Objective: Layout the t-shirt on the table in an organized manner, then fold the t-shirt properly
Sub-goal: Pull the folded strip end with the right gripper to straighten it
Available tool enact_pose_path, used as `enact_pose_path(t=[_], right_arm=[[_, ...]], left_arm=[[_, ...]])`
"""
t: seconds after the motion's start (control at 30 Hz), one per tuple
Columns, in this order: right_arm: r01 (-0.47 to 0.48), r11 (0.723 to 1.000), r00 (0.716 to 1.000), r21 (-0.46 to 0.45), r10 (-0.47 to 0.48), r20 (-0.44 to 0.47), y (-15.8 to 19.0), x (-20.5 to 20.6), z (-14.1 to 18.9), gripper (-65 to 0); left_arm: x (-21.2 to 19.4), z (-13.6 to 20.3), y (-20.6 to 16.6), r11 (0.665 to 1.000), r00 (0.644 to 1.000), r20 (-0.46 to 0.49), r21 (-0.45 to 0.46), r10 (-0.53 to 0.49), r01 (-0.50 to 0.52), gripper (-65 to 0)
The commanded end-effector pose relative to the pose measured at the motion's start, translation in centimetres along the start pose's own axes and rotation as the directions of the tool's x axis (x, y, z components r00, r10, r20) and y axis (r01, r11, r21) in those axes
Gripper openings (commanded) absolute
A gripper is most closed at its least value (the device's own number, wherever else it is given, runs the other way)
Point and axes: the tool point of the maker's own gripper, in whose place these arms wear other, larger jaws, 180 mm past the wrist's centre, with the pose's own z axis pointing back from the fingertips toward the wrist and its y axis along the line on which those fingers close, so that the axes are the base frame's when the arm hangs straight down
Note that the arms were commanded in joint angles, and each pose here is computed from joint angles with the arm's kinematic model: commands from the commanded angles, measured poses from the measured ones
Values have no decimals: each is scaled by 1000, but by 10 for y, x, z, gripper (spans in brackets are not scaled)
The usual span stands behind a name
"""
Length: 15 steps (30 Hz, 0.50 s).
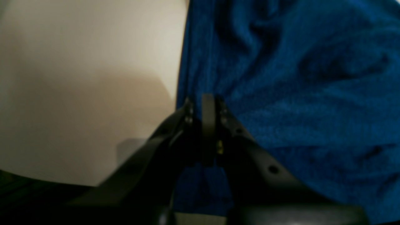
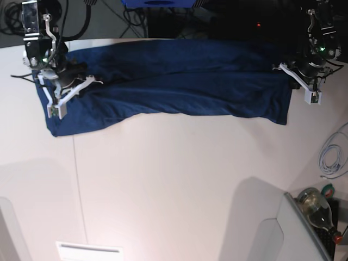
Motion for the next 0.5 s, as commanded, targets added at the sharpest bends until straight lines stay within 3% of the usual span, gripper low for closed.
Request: enact_pose_path(t=[0.0,0.1,0.23,0.3,0.4,0.47], right_arm=[[0,1000,999,3,0,33,0,11,2,-647],[1,1000,999,6,-1,37,1,12,3,-581],[15,1000,997,22,-16,71,9,21,8,-380],[49,999,993,6,-49,107,2,32,12,-342],[128,991,975,-24,-122,185,-15,64,13,-345],[159,987,965,-34,-148,215,-25,82,8,-345]], left_arm=[[11,4,7,1000,999,33,15,-17,16,-650],[15,6,6,1000,999,41,14,-22,22,-650],[17,7,7,1000,999,49,16,-17,16,-650],[19,7,9,1000,998,54,19,-13,12,-499],[24,8,8,1000,998,67,20,-15,13,-288],[29,10,7,1000,996,82,19,-20,18,-197]])
